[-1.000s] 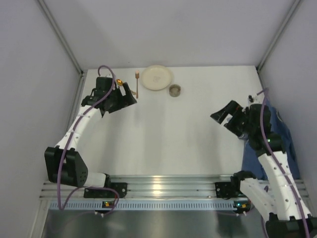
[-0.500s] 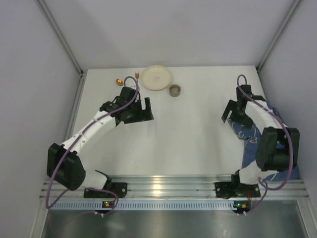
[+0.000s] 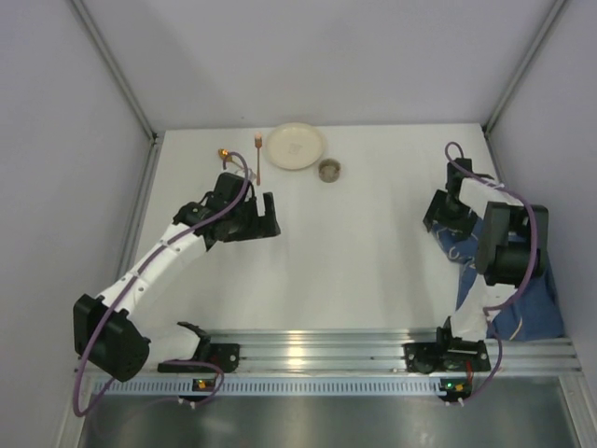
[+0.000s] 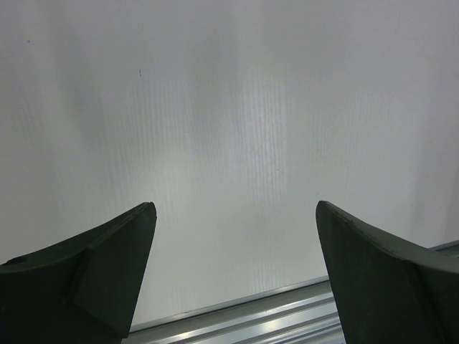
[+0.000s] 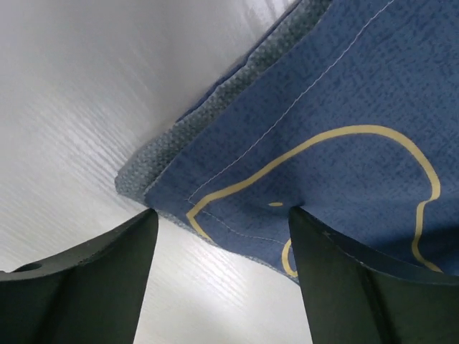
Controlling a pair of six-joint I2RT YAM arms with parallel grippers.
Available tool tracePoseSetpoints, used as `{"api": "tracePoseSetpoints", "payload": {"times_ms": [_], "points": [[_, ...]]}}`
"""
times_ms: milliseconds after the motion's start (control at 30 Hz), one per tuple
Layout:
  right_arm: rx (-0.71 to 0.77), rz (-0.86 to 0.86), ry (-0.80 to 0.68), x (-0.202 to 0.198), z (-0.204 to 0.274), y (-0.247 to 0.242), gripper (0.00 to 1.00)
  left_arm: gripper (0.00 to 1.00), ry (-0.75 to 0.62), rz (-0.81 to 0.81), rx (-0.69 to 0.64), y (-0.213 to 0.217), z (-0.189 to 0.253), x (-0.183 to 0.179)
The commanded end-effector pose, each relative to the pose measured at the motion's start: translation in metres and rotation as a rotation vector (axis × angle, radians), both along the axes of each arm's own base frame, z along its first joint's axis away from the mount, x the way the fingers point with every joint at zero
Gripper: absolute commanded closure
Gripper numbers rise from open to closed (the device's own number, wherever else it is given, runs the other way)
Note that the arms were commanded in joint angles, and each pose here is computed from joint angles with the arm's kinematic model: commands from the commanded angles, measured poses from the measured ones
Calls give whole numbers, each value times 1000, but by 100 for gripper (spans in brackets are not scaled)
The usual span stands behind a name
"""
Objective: Set the dinner table for one person
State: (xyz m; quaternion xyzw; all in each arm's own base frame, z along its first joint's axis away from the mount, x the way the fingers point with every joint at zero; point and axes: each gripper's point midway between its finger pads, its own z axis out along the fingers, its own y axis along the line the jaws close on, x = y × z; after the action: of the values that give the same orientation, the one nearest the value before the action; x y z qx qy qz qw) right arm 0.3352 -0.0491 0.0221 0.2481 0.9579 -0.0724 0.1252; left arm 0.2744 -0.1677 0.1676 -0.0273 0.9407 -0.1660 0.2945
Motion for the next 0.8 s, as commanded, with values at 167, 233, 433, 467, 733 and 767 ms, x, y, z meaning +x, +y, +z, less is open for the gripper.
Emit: {"api": "tracePoseSetpoints", "payload": {"times_ms": [167, 233, 433, 467, 733, 767], "points": [[41, -37, 10, 11, -30, -14, 93, 2, -9, 0, 53, 16, -2, -16], [77, -31, 11, 9, -32, -6, 100, 2, -9, 0, 50, 16, -2, -17], [188, 29, -87, 5, 3, 34, 100, 2, -14, -12, 44, 15, 2, -17], [226, 16, -113, 5, 12, 42, 100, 2, -19, -13, 42, 14, 3, -16], [562, 16, -356, 35, 120, 127, 100, 1, -22, -28, 22, 5, 8, -8], [629, 29, -352, 38, 128, 151, 100, 1, -28, -28, 16, 4, 11, -5]]}}
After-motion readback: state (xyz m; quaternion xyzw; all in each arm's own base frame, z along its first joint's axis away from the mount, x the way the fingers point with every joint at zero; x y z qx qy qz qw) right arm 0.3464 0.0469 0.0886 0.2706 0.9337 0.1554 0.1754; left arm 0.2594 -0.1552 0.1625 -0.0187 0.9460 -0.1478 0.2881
